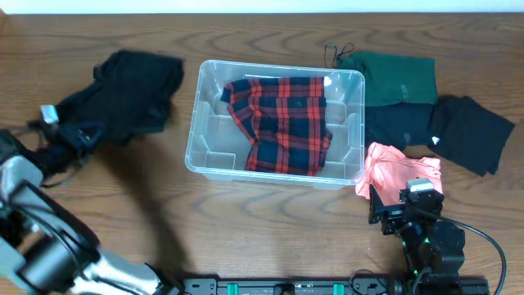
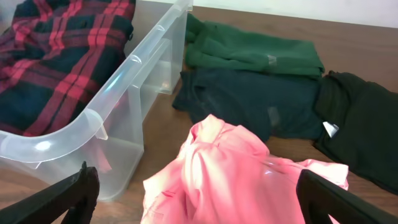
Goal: Pack container
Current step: 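Lift the black garment and swing it over the container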
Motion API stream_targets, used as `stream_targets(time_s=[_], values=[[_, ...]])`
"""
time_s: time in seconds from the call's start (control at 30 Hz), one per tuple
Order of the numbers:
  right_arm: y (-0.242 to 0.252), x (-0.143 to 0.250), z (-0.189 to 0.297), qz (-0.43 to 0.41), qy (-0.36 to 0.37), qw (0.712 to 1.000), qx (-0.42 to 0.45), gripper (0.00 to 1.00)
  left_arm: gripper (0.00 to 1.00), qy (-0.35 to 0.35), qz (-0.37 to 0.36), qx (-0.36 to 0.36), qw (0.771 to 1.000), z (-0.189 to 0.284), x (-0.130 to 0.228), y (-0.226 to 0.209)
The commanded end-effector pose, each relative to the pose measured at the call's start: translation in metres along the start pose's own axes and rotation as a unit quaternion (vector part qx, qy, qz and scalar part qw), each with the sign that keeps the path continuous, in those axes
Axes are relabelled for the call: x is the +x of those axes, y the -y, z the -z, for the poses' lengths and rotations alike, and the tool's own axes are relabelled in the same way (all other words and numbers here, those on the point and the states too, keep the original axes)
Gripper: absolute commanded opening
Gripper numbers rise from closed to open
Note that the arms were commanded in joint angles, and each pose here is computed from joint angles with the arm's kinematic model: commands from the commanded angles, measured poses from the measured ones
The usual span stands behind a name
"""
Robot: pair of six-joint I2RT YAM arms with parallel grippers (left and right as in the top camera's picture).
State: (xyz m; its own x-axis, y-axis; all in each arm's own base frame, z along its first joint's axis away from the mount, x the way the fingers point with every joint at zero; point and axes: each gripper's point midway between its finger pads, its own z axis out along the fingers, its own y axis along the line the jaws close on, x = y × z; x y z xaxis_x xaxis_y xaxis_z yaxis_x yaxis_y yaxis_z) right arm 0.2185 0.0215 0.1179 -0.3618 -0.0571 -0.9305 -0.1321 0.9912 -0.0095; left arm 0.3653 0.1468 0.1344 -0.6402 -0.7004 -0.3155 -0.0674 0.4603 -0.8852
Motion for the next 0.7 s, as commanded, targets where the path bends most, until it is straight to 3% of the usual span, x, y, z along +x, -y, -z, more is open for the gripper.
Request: stream_targets(time_s=[0.0,0.2,0.33,0.5,0.67], values=[[0.0,0.0,0.0,-0.008,0.001,1.0,0.0,0.99,0.06,0.016,-0.102,0.101,0.989,0.025,-0.016,0.112],[0.0,0.0,0.0,-0.008,0.001,1.0,0.0,0.99,0.06,0.024,-0.223,0.148,0.963,0.039,-0.005,0.24],[0.0,0.0,0.0,-0.008,0.001,1.0,0.0,0.99,0.06,0.008,-0.304,0.224,0.926,0.045,0.019,0.33],[0.0,0.0,0.0,-0.008,0.001,1.0,0.0,0.99,0.06,-0.04,-0.356,0.307,0.882,0.034,0.066,0.393],[0.0,0.0,0.0,-0.008,0.001,1.0,0.0,0.99,0.06,-0.142,-0.343,0.371,0.851,-0.007,0.129,0.416]])
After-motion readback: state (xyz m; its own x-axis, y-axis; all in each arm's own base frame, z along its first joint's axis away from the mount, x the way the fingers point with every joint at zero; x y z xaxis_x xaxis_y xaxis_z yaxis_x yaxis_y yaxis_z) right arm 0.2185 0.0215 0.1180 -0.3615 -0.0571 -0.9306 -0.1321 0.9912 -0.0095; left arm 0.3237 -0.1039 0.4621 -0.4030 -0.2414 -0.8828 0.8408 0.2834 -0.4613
